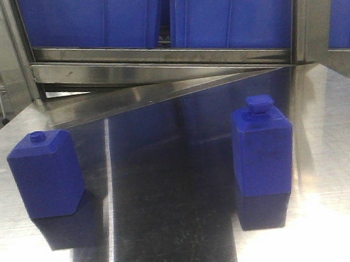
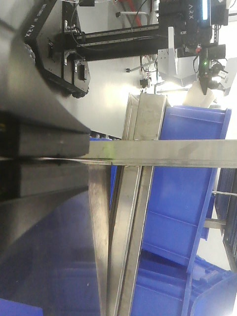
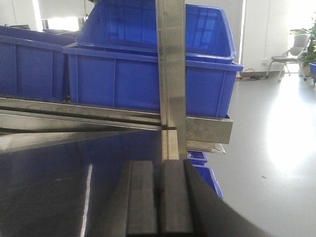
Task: Pick and sort blue part to right shelf
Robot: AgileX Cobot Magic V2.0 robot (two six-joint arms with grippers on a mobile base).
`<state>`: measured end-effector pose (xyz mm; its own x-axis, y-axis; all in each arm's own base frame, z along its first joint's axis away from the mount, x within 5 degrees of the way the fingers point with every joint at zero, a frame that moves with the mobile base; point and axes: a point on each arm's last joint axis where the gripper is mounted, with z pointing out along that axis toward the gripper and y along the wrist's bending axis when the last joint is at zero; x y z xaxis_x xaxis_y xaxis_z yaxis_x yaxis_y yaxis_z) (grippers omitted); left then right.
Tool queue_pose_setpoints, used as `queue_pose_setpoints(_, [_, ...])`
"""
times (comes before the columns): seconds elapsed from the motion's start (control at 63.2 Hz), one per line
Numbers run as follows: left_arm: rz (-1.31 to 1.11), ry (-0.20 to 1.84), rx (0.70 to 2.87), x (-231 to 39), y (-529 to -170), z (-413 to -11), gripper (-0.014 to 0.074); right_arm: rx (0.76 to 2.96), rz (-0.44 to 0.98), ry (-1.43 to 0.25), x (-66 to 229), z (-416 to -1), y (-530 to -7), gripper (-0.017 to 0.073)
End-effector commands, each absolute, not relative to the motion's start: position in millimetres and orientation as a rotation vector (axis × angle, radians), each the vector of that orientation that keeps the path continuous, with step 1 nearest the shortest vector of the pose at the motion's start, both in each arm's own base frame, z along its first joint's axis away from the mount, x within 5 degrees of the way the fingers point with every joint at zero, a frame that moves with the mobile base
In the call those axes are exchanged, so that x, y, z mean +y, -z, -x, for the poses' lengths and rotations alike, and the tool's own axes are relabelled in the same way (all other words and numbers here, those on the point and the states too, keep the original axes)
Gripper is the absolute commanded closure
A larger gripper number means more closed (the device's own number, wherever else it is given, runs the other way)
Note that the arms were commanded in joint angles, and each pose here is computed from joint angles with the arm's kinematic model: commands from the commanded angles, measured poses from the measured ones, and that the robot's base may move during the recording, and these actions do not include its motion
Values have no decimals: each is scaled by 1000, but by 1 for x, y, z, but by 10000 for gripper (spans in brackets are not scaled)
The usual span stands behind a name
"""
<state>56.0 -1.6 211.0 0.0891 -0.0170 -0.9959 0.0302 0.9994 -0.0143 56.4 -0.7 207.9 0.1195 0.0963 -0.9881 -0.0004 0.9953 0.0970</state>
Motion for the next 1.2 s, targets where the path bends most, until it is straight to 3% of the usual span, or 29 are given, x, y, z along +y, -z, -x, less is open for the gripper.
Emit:
queue_pose_setpoints(0.0, [7,45,1392,-1,-214,-54,470,1312,-69,-56,-1,-51,-225,501])
queue_pose_setpoints(0.57, [7,45,1392,-1,-214,-54,470,1306,-69,-57,-1,-51,-226,501])
queue_pose_setpoints(0.933, [7,45,1392,-1,-214,-54,470,1363,-69,-57,-1,-47,-253,501])
queue_pose_setpoints(1.187, [7,45,1392,-1,-214,-54,470,1592,-35,-3,-1,-64,-268,501])
